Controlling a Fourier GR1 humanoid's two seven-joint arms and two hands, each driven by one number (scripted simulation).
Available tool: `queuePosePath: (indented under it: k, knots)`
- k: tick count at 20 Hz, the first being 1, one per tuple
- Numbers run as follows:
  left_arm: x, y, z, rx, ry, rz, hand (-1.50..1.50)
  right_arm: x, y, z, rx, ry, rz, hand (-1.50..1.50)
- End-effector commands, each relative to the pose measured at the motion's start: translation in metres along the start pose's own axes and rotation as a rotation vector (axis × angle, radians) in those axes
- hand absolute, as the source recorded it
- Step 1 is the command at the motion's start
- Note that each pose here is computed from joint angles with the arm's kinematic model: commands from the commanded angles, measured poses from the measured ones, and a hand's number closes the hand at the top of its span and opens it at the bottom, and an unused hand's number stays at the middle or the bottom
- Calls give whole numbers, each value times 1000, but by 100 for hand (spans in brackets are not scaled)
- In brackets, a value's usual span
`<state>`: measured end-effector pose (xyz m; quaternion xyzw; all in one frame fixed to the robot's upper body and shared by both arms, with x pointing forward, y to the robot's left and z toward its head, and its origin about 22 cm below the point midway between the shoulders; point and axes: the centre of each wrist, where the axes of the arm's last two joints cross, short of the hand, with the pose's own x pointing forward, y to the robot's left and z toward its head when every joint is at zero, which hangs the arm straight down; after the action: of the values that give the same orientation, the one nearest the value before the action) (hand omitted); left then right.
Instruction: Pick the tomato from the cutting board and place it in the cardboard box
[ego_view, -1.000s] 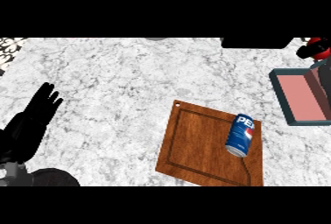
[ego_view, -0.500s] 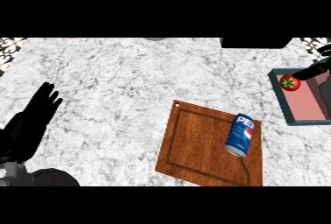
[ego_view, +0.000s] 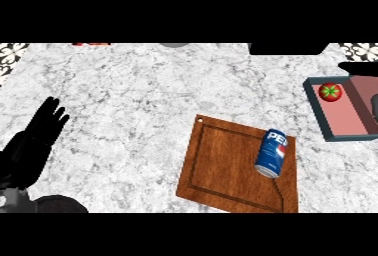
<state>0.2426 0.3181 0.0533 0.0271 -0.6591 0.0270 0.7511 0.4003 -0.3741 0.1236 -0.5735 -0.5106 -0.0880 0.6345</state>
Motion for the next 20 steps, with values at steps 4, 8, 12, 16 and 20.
queuePosePath:
  k: [4, 8, 12, 16, 20]
  knots:
    - [-8, -3, 17, 8, -5, -17, 0, -27, -51, -12, -106, 51, -219, -150]
    - [6, 11, 5, 29, -13, -16, 0, -48, -87, 2, -137, 71, -267, -150]
    - [12, 7, 3, 10, 3, -14, 0, -84, -123, 16, -118, 33, -282, -150]
    - [10, 9, 6, 9, 6, -6, 0, -107, -135, 13, -87, 13, -279, -150]
    - [14, 2, -1, 2, -16, -9, 0, -108, -169, 29, -70, 6, -272, -150]
